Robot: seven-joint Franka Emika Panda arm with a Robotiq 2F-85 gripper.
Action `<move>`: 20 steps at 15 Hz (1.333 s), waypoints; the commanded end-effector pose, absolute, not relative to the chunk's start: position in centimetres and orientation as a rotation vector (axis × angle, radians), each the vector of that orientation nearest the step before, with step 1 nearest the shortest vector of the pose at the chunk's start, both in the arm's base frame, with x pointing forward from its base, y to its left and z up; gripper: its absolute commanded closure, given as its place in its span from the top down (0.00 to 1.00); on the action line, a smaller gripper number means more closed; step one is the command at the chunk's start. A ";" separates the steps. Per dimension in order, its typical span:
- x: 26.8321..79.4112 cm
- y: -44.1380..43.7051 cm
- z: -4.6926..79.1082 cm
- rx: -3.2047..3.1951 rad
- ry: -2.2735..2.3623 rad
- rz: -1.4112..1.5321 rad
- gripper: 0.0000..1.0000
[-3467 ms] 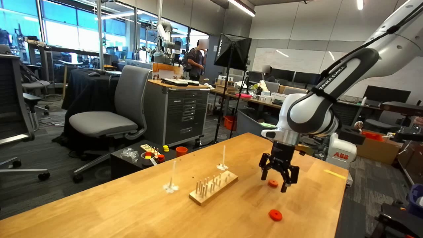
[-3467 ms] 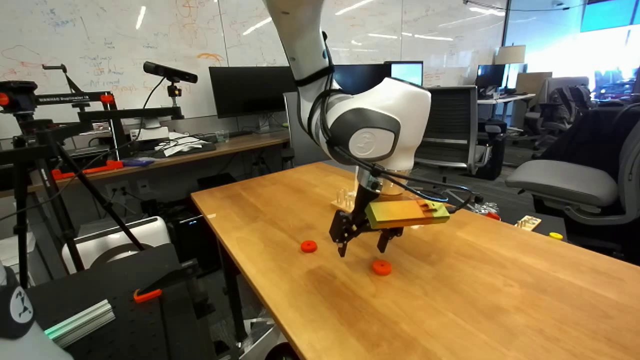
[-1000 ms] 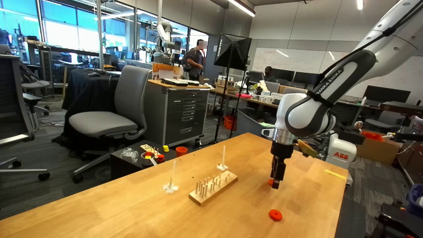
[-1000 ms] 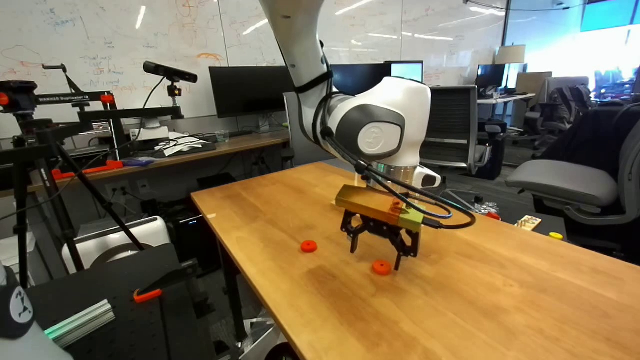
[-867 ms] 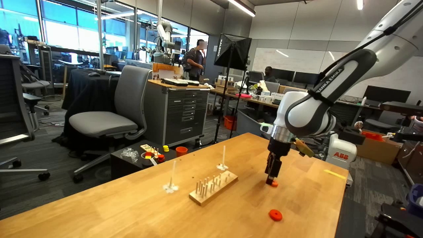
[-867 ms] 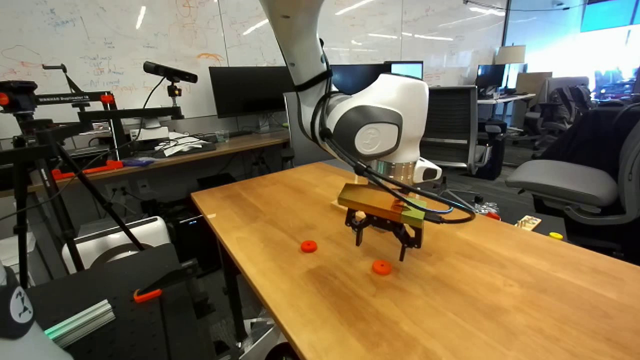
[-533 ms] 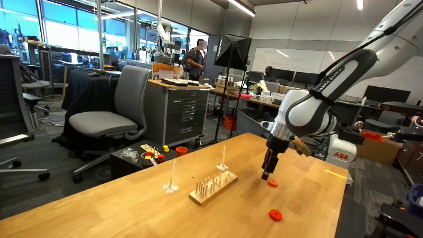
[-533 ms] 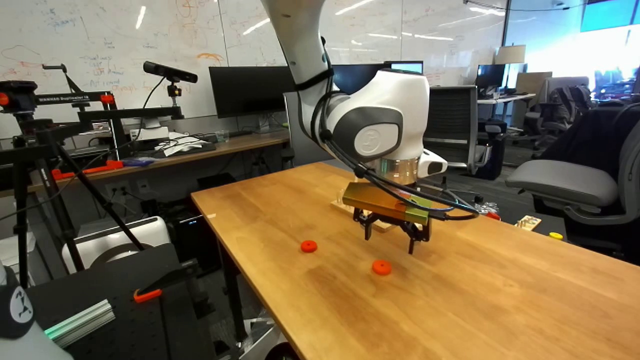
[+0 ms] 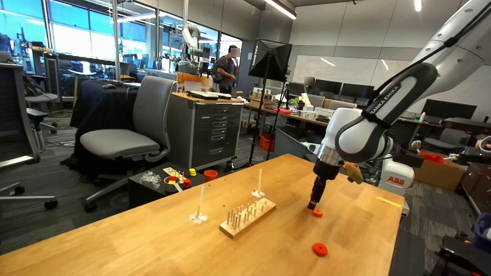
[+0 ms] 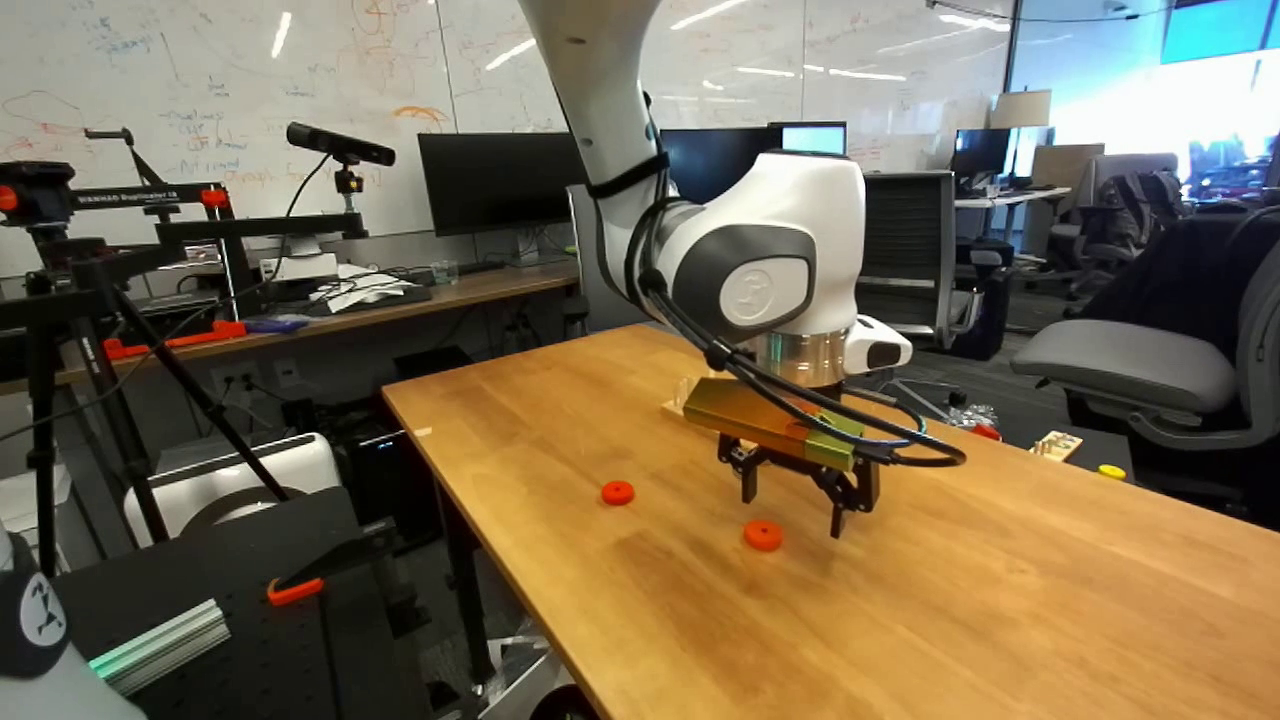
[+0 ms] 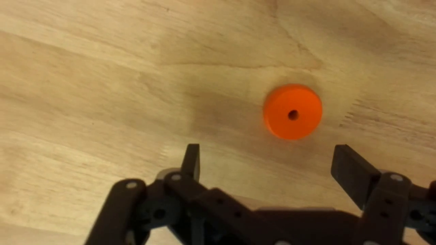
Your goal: Pick up the orange ring on the right and place it on the wooden stand
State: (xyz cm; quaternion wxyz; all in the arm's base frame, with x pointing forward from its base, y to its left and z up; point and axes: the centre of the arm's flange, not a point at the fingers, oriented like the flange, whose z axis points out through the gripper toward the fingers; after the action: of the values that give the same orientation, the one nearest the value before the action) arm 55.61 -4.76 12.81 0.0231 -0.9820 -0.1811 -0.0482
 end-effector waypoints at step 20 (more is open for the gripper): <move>55.2 -3.5 12.3 -3.077 -0.552 0.046 0.18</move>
State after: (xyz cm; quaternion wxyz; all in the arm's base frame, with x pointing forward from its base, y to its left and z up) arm 55.29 -3.63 12.09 0.0149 -0.9840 -0.1773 0.0024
